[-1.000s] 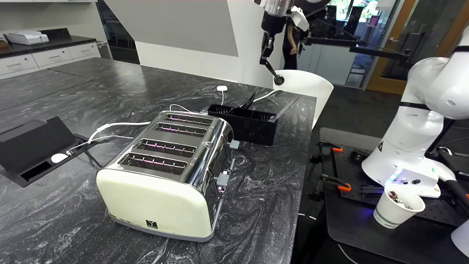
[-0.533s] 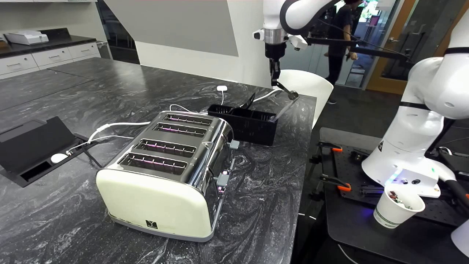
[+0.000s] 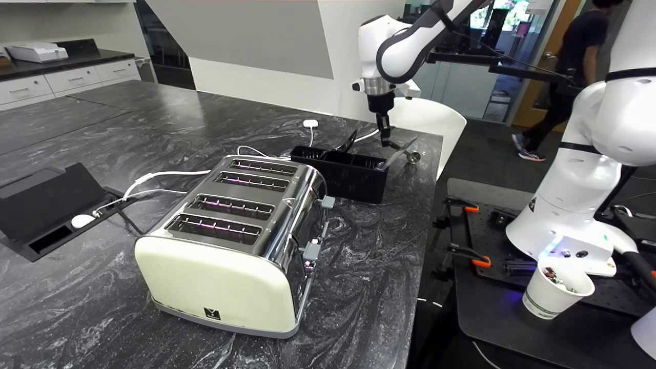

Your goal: Put the scoop on the table

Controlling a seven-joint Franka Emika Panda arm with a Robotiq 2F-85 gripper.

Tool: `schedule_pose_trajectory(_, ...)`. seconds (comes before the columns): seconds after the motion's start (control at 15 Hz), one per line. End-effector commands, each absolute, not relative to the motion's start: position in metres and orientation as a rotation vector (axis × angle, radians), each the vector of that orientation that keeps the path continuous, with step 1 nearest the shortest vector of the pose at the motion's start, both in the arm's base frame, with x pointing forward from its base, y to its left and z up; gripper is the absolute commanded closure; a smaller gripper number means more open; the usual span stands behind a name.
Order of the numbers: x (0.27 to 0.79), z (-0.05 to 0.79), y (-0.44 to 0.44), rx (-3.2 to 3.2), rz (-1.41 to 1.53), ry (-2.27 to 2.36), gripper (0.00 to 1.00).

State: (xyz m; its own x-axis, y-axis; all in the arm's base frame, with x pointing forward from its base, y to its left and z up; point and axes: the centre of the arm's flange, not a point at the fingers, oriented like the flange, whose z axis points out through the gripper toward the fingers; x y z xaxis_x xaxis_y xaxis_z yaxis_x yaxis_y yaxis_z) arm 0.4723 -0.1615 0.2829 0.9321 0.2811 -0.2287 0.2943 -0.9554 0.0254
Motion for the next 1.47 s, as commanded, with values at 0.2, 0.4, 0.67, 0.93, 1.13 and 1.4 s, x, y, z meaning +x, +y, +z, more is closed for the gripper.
schedule_pose_trajectory(0.2,0.492,0.252,-0.166,3.037,-0.369,0.448,0.94)
schedule_pose_trajectory(0.4,0.498,0.251,-0.166,3.036,-0.350,0.443,0.59)
schedule_pose_trajectory(0.67,0.502,0.269,-0.163,3.040,-0.260,0.430,0.29)
schedule_pose_trajectory(0.93,0.488,0.325,-0.157,3.045,-0.194,0.445,0.01)
schedule_pose_trajectory(1.13,0.468,0.382,-0.162,3.071,-0.103,0.451,0.00)
schedule_pose_trajectory(1.4,0.441,0.445,-0.164,3.109,-0.001,0.490,0.00)
